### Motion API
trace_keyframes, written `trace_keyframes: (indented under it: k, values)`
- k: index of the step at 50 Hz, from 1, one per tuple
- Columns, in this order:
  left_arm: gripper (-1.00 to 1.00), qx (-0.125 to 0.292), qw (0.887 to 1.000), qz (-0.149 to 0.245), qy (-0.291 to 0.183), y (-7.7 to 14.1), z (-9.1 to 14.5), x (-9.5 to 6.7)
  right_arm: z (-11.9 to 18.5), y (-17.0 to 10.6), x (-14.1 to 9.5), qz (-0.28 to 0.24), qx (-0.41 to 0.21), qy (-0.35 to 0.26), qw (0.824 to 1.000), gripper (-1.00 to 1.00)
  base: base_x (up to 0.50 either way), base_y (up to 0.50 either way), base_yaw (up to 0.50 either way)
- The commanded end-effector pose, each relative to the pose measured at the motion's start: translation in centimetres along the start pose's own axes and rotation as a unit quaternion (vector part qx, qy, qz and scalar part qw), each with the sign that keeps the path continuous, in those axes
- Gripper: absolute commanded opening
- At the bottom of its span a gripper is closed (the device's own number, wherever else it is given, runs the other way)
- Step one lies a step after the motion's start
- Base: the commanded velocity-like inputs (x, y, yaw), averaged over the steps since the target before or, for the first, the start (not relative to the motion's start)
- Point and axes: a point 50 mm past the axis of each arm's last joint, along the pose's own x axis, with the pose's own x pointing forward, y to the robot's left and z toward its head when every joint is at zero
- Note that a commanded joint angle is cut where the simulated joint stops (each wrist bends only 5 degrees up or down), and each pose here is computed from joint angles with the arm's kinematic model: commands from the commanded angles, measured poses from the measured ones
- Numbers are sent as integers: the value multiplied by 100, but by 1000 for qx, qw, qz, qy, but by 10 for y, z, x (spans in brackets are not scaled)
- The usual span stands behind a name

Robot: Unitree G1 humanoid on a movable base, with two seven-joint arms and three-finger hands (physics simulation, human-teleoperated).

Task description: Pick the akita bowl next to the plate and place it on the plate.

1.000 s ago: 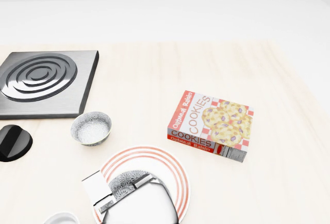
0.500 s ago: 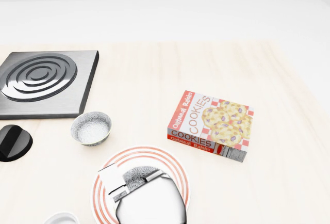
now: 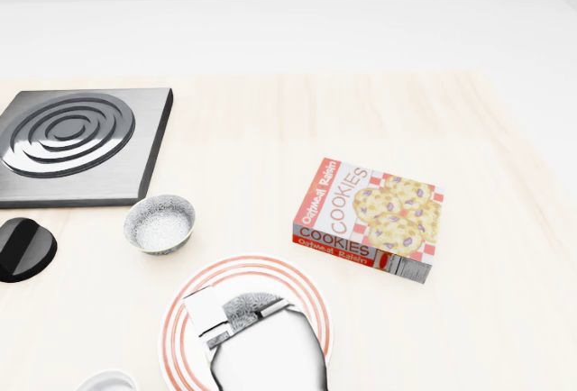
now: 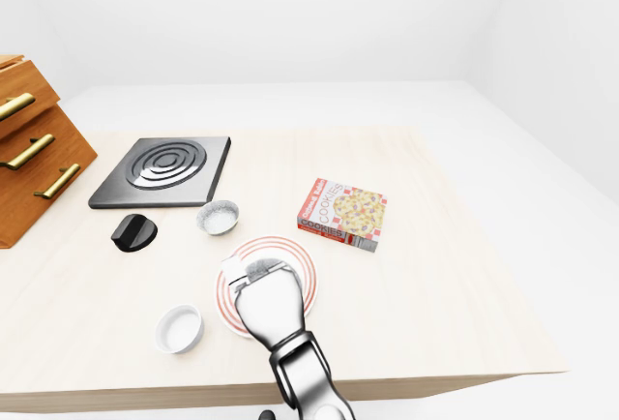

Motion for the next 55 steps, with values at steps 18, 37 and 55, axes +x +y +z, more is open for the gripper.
trace_keyframes:
  k: [18,37,55]
  values:
    - [100,2,1000,-1,7,-1,-4,0,-2,10,5,-2,-20,3,1000,-100,0,0,0]
    - [100,2,1000,-1,10,-1,-5,0,-4,22,10,5,-22,7,1000,-100,0,0,0]
    - [100,0,1000,-1,5,-1,-3,-1,-1,32,10,13,-20,3,1000,-100,0,0,0]
